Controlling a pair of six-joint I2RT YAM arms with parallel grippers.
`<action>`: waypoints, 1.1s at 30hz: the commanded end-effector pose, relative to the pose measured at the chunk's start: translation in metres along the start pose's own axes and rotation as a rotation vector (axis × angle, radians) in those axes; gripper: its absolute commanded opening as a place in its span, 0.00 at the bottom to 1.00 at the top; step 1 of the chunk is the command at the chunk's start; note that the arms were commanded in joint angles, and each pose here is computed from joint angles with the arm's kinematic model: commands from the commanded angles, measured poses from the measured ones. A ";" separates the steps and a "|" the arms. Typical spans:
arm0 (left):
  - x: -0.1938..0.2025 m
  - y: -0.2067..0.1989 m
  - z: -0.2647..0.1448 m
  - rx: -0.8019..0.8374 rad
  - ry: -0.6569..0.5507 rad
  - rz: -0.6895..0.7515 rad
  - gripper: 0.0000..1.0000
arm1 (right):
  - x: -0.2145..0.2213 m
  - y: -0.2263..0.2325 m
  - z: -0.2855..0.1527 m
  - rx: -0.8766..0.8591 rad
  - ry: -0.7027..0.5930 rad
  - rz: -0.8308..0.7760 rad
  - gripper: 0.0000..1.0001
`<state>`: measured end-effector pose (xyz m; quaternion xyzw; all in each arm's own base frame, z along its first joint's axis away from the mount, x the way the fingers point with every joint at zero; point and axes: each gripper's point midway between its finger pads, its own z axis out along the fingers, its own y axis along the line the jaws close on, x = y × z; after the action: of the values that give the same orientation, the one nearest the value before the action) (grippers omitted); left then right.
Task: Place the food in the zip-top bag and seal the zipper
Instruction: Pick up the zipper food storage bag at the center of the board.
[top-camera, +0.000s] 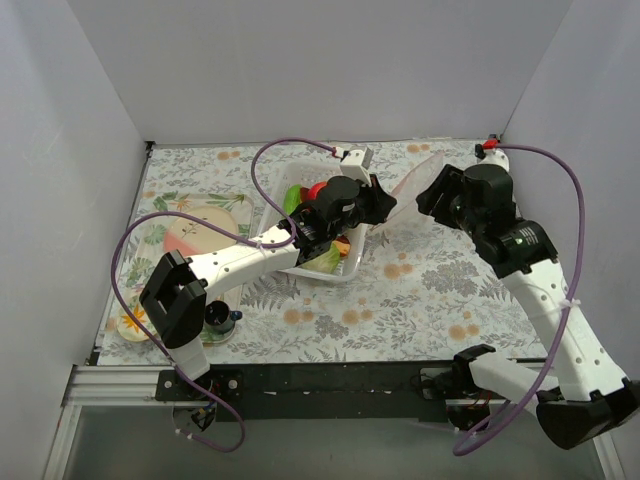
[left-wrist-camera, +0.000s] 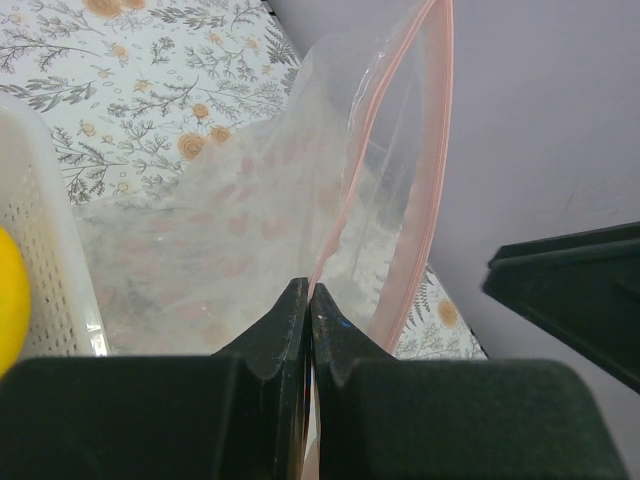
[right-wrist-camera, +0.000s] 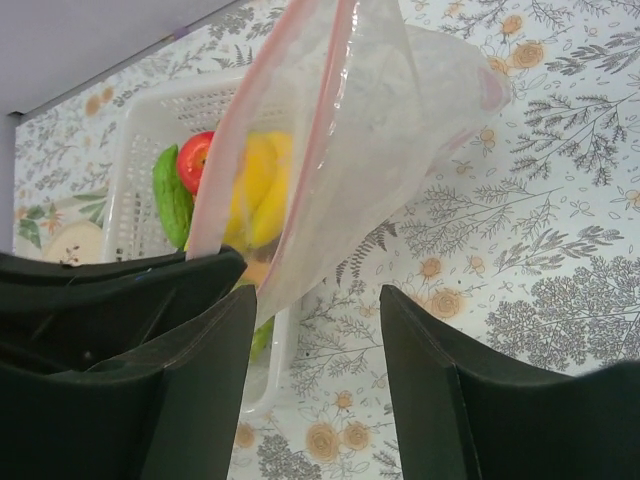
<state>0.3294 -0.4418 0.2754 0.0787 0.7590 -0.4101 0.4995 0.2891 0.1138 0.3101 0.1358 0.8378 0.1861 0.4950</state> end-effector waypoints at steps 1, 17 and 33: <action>-0.021 -0.010 -0.009 0.002 -0.071 -0.020 0.00 | -0.019 0.010 0.018 0.000 -0.083 0.069 0.59; -0.034 -0.018 -0.015 -0.021 -0.143 -0.033 0.00 | 0.018 -0.007 0.038 0.066 -0.042 0.083 0.51; -0.035 -0.019 -0.012 -0.096 -0.171 -0.221 0.00 | -0.108 0.003 -0.030 0.252 -0.203 -0.180 0.01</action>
<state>0.3304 -0.4426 0.2879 -0.0121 0.7491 -0.4106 0.5198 0.3191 0.0887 0.3612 0.1688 0.8152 0.0829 0.5478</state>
